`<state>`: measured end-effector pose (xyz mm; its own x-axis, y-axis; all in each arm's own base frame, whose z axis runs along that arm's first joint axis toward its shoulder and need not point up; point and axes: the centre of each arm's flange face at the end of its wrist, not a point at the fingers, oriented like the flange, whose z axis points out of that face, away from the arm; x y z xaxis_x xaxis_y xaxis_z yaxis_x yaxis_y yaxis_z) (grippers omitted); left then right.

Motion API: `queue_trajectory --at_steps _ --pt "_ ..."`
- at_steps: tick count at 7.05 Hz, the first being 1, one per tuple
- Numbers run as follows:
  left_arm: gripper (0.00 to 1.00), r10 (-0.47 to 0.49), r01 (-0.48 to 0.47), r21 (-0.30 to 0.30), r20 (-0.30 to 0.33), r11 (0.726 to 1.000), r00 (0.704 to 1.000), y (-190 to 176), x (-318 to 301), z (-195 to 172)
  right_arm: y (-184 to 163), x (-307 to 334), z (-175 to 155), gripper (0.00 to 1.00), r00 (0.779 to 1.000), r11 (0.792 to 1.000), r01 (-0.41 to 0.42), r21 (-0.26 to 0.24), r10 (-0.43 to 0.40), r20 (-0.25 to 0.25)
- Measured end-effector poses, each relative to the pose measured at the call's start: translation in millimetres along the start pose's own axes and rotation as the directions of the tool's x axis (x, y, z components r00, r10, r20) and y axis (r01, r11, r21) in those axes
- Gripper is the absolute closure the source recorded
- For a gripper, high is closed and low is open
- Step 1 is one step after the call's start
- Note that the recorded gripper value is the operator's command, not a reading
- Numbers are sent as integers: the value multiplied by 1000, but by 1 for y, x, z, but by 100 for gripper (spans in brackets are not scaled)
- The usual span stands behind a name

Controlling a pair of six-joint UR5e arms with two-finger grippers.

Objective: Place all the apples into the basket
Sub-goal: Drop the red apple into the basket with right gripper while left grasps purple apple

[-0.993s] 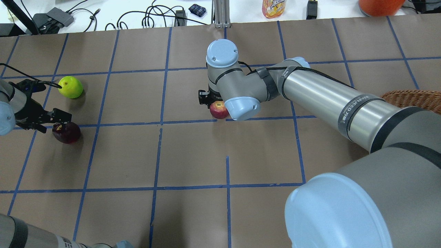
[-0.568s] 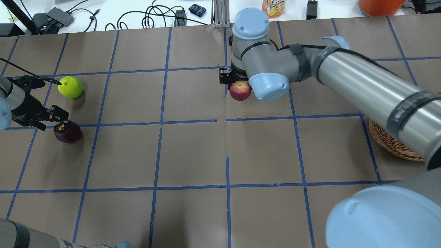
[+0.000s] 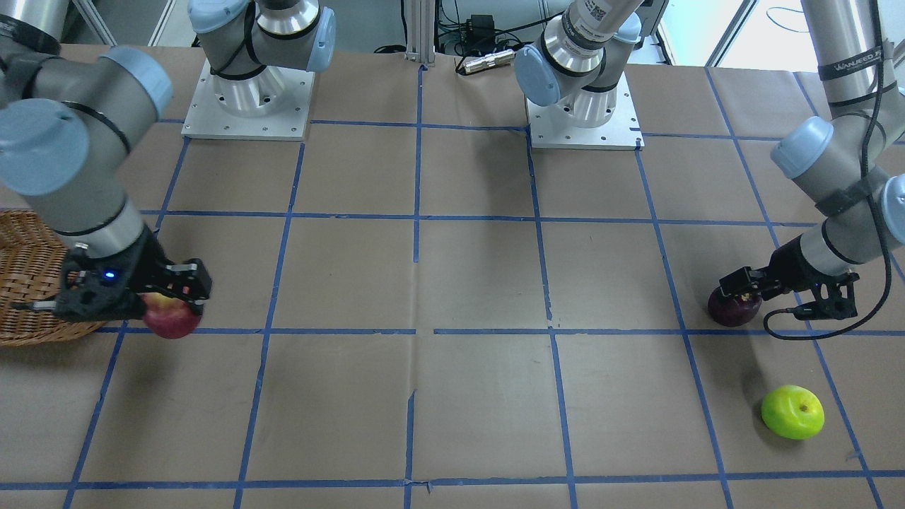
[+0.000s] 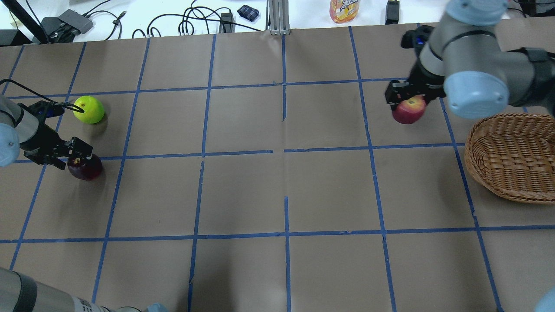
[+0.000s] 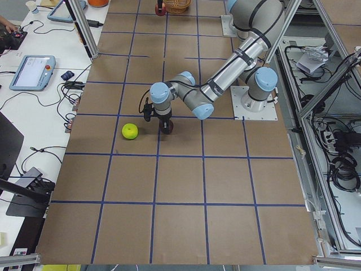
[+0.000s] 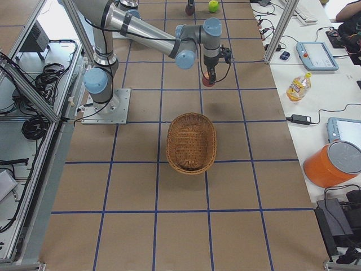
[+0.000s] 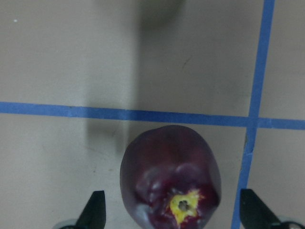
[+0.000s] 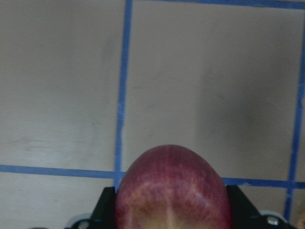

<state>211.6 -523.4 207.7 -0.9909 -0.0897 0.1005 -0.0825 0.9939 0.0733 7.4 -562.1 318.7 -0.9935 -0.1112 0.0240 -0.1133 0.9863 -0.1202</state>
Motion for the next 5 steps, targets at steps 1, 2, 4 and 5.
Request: queue_trajectory --at_steps 1,2,4,5 --pt "6 1 -1 4 3 1000 1000 -4 -3 8 24 66 5 72 999 999 45 13 -45 -17" --pt "54 5 -5 7 5 1000 1000 -6 -3 12 48 126 11 70 997 996 82 23 -82 -15" --pt "95 16 -16 11 10 1000 1000 -7 3 6 93 229 24 69 986 984 159 78 -162 25" --pt "95 22 -22 6 10 1000 1000 -6 17 -8 113 273 41 66 981 978 186 94 -190 38"
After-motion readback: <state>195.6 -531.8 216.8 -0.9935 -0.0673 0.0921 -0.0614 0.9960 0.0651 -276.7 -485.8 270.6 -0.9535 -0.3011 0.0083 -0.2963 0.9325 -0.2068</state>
